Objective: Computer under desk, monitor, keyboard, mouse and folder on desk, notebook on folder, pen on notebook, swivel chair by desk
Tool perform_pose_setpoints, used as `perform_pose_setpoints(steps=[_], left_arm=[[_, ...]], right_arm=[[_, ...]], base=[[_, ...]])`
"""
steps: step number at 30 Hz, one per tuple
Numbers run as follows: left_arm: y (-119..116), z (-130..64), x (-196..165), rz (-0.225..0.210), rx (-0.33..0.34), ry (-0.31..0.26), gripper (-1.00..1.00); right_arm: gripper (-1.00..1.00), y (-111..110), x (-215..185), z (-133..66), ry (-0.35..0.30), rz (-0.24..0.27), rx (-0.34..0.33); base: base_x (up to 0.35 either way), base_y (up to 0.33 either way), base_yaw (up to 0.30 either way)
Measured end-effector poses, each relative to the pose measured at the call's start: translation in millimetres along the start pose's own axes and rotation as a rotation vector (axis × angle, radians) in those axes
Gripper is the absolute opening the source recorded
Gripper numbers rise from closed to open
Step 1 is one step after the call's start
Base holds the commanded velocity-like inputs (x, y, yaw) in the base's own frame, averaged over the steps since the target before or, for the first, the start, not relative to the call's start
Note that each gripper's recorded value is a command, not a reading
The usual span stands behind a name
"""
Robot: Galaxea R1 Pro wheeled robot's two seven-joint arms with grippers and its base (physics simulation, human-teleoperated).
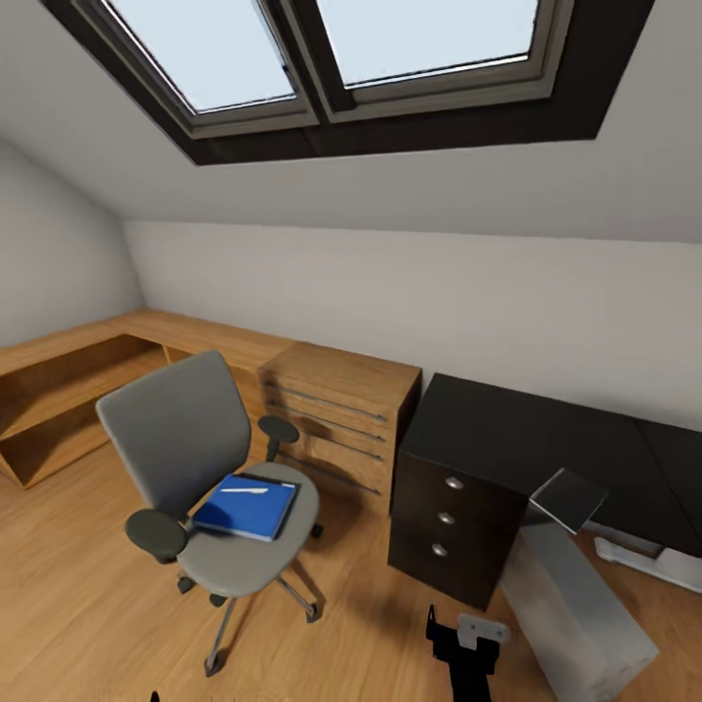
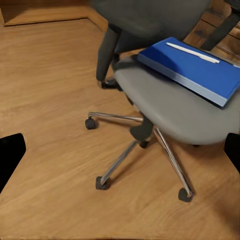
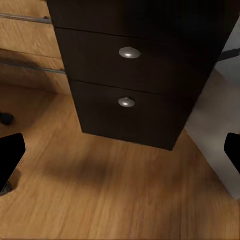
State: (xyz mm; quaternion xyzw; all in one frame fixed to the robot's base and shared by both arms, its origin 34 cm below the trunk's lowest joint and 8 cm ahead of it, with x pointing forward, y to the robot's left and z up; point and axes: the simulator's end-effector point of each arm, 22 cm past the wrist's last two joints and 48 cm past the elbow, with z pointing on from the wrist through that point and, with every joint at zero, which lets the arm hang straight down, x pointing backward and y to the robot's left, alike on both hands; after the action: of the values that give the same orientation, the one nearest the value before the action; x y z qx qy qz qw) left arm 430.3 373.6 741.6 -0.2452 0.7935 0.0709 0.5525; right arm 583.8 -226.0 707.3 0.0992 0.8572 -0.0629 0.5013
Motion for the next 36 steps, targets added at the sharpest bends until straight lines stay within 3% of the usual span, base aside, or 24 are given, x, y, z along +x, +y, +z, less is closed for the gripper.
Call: perform_pose_setpoints(steps=[9,15,24,36], left_arm=[[1,-20.0,-13,-0.03,0.011,0.012,1.0],[1,-25.8,-18,-0.033,0.013,0.015,1.0],[-2,-33.6,-24,-0.034,0.018,0.019,1.0],[-6,-41.7,-23,-0.03,0.025,0.039,1.0]], right_arm=[[1.0,0,-8,-7.1,0.001,0.001,-0.001],[1.0,0,-12,-11.5,0.004,0.001,-0.001],[1.0,0,-18,-18.4,0.007,0.0,-0.002],[1.0,1,-23,-24.7,0.008,0.002,-0.004]], base=[[0.0,0.0,0.284],[0.0,0.0,0.22],[0.0,0.0,0.04],[0.0,0.0,0.236]])
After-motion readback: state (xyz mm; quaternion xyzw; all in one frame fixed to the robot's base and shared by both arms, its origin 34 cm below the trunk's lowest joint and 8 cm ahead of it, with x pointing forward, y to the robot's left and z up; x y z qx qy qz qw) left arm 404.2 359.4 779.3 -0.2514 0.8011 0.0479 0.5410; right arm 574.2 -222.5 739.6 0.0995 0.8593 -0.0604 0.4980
